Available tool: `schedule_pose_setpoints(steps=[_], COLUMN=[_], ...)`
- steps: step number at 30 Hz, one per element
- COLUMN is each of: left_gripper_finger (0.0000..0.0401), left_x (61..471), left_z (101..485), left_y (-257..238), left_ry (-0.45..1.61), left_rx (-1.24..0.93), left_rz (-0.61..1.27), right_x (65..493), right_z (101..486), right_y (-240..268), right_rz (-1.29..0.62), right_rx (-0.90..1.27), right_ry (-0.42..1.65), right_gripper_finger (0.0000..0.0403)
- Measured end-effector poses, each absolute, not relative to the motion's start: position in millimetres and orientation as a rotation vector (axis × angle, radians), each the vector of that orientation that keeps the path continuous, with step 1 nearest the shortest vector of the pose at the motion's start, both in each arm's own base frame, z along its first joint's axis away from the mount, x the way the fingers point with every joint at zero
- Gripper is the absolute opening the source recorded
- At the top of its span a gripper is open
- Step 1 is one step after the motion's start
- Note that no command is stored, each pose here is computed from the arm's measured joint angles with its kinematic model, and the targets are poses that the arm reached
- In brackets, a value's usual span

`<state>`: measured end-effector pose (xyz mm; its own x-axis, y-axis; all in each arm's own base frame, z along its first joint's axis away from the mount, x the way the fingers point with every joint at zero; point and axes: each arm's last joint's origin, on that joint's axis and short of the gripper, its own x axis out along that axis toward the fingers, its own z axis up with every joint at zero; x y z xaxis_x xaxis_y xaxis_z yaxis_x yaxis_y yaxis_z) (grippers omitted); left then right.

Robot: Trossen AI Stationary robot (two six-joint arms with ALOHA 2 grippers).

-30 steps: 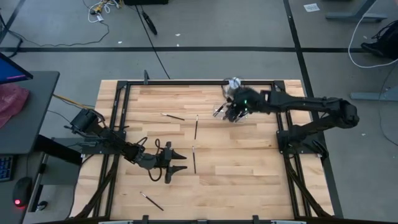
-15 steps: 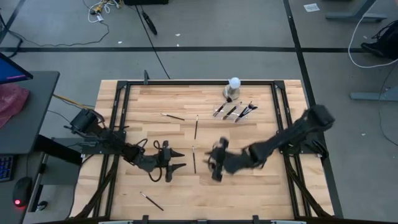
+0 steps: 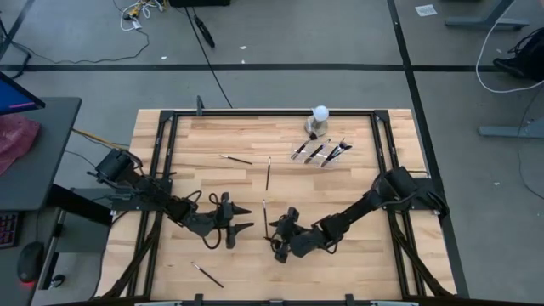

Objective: Put items in baskets/containers
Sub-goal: Put the eyeshadow brush into the transparent organizer

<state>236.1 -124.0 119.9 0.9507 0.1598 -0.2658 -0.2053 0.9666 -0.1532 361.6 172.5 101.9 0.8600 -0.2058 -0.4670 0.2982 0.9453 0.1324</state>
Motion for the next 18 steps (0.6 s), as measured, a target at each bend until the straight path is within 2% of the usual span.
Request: schedule_pose_setpoints(steps=[3,7,18], left_gripper_finger=[0.0199,0.0199,0.0199], left_x=[236,236,235], left_z=[120,119,118], left_y=[-123,-122,-122], left_ry=[0.254,0.251,0.258], left_rx=[-0.185,-0.213,-0.228], left_rz=[0.204,0.237,0.242], right_x=[368,375,391], right_z=[105,103,76], right_y=[170,161,141], right_rz=[-0.387,-0.550,-0.599], right_rx=[0.160,0.148,0.202], right_ry=[0.438,0.425,0.472], right_gripper_finger=[0.0251,0.0242,0.0206])
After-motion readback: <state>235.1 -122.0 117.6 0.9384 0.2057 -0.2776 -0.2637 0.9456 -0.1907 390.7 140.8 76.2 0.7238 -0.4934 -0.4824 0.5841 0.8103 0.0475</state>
